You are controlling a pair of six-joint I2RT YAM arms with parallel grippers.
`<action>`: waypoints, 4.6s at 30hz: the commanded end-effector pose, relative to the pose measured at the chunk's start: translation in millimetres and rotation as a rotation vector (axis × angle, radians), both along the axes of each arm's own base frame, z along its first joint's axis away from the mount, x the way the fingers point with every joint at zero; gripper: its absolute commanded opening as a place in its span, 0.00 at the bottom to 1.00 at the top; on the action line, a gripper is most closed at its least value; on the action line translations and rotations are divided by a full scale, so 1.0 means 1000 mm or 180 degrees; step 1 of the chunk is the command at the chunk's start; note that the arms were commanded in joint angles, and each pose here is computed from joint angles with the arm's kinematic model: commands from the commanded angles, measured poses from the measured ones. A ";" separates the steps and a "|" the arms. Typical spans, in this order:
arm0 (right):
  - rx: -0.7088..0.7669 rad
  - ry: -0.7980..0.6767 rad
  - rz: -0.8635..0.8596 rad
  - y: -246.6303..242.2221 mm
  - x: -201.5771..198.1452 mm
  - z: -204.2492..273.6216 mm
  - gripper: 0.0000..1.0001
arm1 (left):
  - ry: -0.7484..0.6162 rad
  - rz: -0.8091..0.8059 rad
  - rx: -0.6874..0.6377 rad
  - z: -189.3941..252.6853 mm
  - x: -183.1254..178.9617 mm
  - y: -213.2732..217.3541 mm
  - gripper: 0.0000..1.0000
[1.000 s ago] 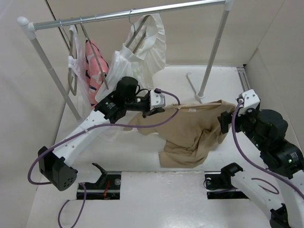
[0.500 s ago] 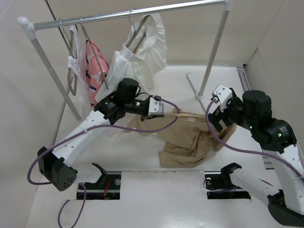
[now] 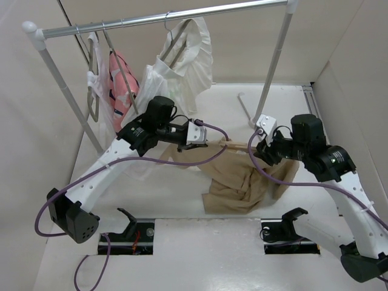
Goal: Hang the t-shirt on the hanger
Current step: Place tshirt on hanger, then hang the hanger with tshirt onto the clothesline
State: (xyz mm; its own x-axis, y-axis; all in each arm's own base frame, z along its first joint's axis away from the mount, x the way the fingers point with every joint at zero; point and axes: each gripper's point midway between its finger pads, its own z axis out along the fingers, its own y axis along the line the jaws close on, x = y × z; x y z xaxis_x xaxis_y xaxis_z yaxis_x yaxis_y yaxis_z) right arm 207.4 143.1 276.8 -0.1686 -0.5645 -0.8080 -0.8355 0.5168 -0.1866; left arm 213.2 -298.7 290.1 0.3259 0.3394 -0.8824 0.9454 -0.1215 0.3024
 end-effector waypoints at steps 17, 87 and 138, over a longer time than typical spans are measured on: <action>0.0469 -0.0133 -0.0183 -0.005 -0.030 0.056 0.00 | -0.0172 0.0715 -0.0189 0.010 0.081 0.037 0.00; 0.1288 -0.1577 -0.2284 -0.052 0.163 0.279 0.00 | -0.0326 0.1235 -0.0476 0.022 0.058 0.046 1.00; 0.1888 0.0202 -0.3399 -0.111 -0.039 -0.090 1.00 | 0.0128 0.2833 -0.0449 -0.105 0.027 0.138 1.00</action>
